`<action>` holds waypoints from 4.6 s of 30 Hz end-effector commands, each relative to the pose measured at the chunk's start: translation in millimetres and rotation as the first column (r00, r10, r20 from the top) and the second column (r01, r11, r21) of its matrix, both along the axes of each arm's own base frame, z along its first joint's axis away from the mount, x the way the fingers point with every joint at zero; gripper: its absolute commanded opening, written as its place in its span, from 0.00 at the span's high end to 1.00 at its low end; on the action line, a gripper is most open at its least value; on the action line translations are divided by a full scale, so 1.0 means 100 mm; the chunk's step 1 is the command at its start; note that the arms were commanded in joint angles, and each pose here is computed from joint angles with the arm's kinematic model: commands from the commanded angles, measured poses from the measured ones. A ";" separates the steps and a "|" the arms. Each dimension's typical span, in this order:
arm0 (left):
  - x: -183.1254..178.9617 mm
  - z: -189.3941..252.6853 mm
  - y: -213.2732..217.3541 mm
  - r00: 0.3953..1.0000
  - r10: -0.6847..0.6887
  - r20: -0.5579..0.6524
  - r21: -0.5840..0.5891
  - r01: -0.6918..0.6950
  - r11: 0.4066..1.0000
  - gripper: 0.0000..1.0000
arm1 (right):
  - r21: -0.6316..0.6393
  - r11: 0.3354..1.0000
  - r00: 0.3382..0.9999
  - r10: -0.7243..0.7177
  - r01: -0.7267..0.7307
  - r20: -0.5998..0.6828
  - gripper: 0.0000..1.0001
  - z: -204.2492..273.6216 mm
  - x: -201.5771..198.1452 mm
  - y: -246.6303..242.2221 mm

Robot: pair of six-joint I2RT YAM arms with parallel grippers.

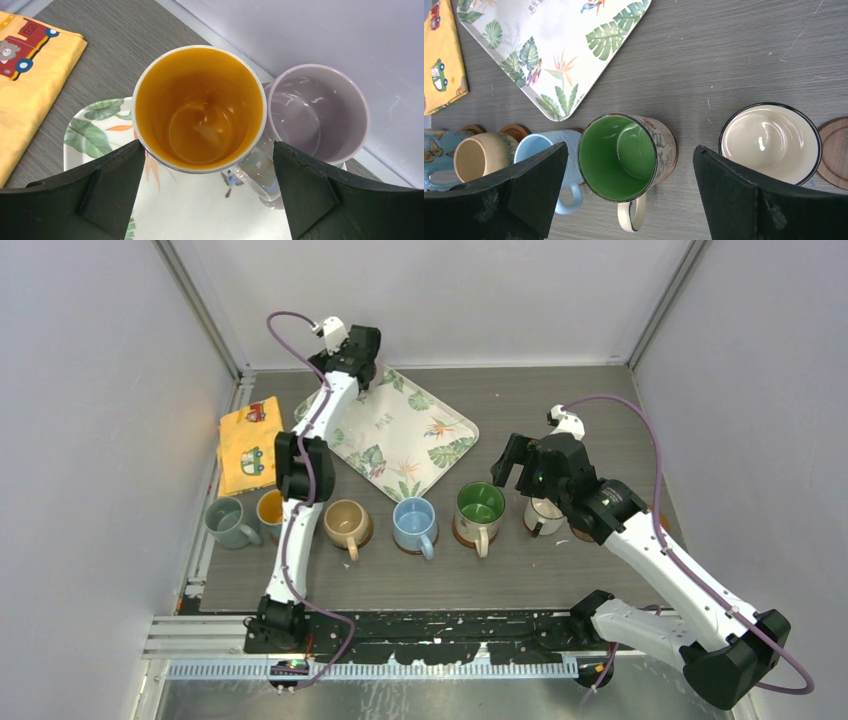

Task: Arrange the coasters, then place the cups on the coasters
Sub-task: Pick up the cup from the tray.

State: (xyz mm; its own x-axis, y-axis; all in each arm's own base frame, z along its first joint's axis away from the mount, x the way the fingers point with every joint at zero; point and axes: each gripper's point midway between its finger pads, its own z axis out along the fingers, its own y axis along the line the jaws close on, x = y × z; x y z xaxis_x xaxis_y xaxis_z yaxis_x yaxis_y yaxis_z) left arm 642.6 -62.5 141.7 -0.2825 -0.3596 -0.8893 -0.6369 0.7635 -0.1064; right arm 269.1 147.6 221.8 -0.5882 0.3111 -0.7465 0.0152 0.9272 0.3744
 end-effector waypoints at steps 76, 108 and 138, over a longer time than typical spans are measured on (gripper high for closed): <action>-1.83 0.19 -1.81 0.871 -0.471 -0.141 -0.145 0.452 0.880 0.95 | -0.012 0.995 0.989 -0.092 0.094 0.119 0.00 0.28 0.09 -0.21; -2.31 0.45 -2.28 0.790 -0.605 -0.100 -0.172 0.585 0.793 0.39 | -0.063 0.982 0.979 -0.172 0.179 0.114 0.00 0.35 0.42 -0.18; -3.67 0.66 -1.15 0.663 -0.748 0.026 -0.309 0.717 0.624 0.00 | -0.193 0.981 0.999 -0.029 0.020 -0.046 0.00 -0.48 1.11 1.29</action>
State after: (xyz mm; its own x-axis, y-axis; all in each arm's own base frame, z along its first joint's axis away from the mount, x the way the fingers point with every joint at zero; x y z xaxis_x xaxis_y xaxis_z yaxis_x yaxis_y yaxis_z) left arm 280.3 -170.4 200.5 -0.6463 -0.2362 -0.7256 0.0302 0.9422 -0.3336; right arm 364.1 263.2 160.1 -0.6628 0.1405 -0.7355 0.0409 0.9876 0.1518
